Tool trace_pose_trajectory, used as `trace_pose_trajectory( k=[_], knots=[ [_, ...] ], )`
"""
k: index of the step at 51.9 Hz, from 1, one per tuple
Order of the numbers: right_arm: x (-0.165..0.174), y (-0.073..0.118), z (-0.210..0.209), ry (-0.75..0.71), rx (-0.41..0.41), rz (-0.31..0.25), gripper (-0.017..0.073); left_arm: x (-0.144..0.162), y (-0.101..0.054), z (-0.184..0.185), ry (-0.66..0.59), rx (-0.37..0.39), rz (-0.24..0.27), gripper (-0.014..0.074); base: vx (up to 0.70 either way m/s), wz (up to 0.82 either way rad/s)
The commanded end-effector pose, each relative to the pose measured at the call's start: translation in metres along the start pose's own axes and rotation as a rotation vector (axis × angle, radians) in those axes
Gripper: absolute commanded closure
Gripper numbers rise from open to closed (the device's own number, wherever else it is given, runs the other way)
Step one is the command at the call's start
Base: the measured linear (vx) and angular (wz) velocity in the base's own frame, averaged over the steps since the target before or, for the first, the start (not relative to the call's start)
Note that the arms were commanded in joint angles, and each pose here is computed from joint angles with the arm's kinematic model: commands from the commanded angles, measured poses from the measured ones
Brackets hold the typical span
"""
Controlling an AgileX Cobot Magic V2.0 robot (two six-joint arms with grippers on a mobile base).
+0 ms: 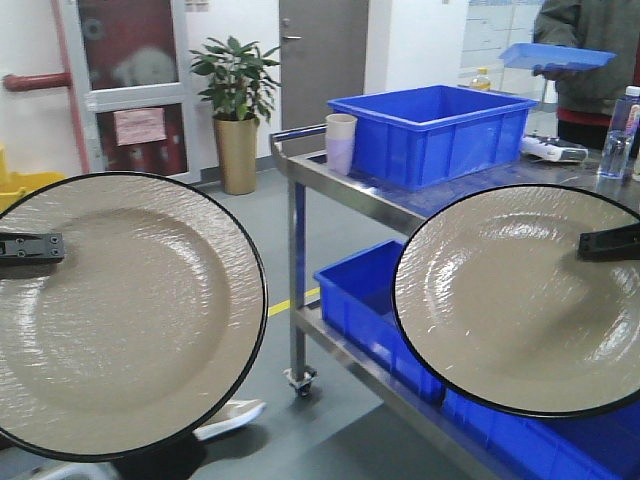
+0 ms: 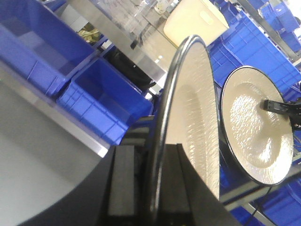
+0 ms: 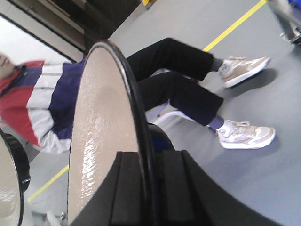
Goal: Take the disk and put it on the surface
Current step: 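Carry both plates while driving to the steel table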
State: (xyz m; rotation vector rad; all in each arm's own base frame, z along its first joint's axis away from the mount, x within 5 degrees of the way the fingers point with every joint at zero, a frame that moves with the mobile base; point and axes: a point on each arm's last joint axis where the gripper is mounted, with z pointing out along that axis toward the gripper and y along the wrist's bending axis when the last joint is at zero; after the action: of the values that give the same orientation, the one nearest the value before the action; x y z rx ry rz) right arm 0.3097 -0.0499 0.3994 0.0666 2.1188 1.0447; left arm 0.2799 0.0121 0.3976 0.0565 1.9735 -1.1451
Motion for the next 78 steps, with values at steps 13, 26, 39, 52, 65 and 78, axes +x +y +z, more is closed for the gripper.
trace_pose_trajectory(
  k=[13,26,39,52,65,78],
  knots=[
    [-0.0072,0.0328,-0.0139,-0.087,-0.125,-0.016,0.0568,-0.0125,-0.0303,-0.009,-0.111,0.116,-0.001,0.0602,0.44,-0.38],
    [-0.0072,0.0328,-0.0139,-0.087,-0.125,-0.016,0.0568,-0.0128,-0.03,-0.009,-0.114,0.113,-0.001,0.0602,0.35,-0.66],
    [-0.0072,0.0328,-0.0139,-0.087,-0.125,-0.016,0.0568,-0.0128,-0.03,-0.009,-0.114,0.113,-0.001,0.0602,0.27,-0.79],
    [-0.0072,0.0328,-0.0139,-0.087,-0.125,-0.016,0.0568,-0.0128,-0.03,-0.009,-0.114,0.113,-0.001,0.0602,0.23,-0.78],
    [-0.0071,0.0328,-0.0139,-0.086,-0.126,-0.016,0.0568,-0.0128,-0.03,-0.009,-0.114,0.113,-0.001,0.0602,0.2,-0.55],
    [-0.0071,0.0328,-0.0139,-0.086,-0.126,-0.016,0.0568,-0.0128,-0.03,-0.009,-0.114,0.113,-0.001,0.0602,0.18,-0.2]
  ],
)
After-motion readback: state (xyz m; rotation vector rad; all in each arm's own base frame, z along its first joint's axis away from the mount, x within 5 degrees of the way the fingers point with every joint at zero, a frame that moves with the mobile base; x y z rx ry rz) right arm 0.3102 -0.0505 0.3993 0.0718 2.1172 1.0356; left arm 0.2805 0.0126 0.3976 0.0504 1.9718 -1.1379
